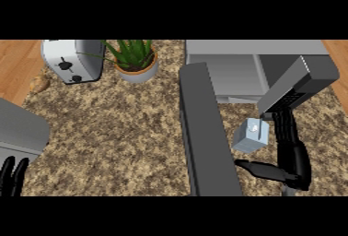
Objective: Pick up the milk, place it into the microwave and close the microwave
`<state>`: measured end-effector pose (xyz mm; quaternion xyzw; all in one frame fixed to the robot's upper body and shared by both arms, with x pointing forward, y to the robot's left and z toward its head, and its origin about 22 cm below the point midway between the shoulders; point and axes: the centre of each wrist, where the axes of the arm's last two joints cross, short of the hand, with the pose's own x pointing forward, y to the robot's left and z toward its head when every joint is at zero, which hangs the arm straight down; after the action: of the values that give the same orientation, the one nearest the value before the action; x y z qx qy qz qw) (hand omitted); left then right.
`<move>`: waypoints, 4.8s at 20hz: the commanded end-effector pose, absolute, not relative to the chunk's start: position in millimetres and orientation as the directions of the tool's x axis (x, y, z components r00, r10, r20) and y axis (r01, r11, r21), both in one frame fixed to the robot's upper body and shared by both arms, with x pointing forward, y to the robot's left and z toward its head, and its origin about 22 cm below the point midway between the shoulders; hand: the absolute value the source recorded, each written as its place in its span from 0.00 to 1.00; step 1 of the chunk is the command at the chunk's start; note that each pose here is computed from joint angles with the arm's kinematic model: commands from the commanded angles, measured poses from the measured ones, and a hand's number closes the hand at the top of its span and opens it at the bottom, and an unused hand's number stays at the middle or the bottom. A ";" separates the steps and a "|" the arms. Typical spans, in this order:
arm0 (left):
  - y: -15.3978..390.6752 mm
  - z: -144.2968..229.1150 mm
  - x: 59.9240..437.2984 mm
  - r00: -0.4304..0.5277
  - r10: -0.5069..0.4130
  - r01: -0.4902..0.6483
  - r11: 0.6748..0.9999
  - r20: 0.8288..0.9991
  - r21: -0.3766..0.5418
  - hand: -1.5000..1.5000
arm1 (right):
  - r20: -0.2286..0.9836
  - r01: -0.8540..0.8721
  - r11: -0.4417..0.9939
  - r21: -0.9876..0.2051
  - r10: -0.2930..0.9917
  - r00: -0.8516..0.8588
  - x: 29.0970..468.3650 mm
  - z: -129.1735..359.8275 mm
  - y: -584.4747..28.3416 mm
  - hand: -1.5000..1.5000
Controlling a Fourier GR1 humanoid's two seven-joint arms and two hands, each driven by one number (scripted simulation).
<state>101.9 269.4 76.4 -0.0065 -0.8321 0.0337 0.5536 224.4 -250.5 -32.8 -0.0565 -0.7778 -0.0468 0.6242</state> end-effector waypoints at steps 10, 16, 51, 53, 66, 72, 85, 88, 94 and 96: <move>257.7 79.1 96.4 -0.372 0.057 0.000 0.998 0.927 -0.061 0.00 | 0.971 0.145 0.988 -0.048 0.080 -0.225 249.0 -70.9 -251.2 0.00; 256.4 85.9 104.0 -0.377 0.063 -0.003 0.998 0.924 -0.069 0.00 | 0.973 0.258 0.957 -0.131 0.175 -0.153 252.5 -93.0 -251.2 0.00; 276.2 62.4 89.5 -0.374 0.089 0.008 0.996 0.923 -0.092 0.00 | 0.915 -0.023 0.999 0.029 -0.036 -0.401 276.6 -95.0 -290.4 1.00; 272.4 76.6 89.9 -0.364 0.083 -0.002 0.996 0.928 -0.090 0.00 | 0.909 -0.035 0.999 0.037 -0.048 -0.415 275.8 -97.3 -319.4 1.00; 293.7 69.5 79.3 -0.348 0.090 -0.020 0.994 0.933 -0.104 0.00 | 0.892 -0.163 0.987 -0.011 -0.065 -0.448 288.9 -31.2 -303.6 1.00; 290.0 72.6 87.1 -0.342 0.092 -0.026 0.994 0.935 -0.107 0.00 | 0.890 -0.101 0.990 -0.094 0.039 -0.454 311.2 -2.8 -237.0 1.00; 309.9 71.8 102.5 -0.355 0.088 0.001 0.996 0.931 -0.094 0.00 | 0.919 -0.112 0.980 -0.165 0.111 -0.379 413.5 28.3 -202.4 1.00; 299.0 71.1 107.6 -0.364 0.107 0.017 0.994 0.925 -0.109 0.00 | 0.919 -0.094 0.979 -0.183 0.137 -0.369 426.5 32.6 -201.8 1.00; 295.5 63.1 112.9 -0.364 0.115 0.055 0.993 0.924 -0.101 0.00 | 0.895 -0.039 0.970 -0.240 0.205 -0.397 431.4 24.8 -204.5 1.00; 298.2 65.2 119.3 -0.372 0.112 0.044 0.994 0.921 -0.102 0.00 | 0.885 -0.028 0.964 -0.265 0.231 -0.405 440.3 40.6 -206.1 1.00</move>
<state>113.2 298.3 64.2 -0.0450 -0.8246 0.0316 0.5630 431.5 -209.3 30.0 -0.0407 -0.8289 0.1095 0.5471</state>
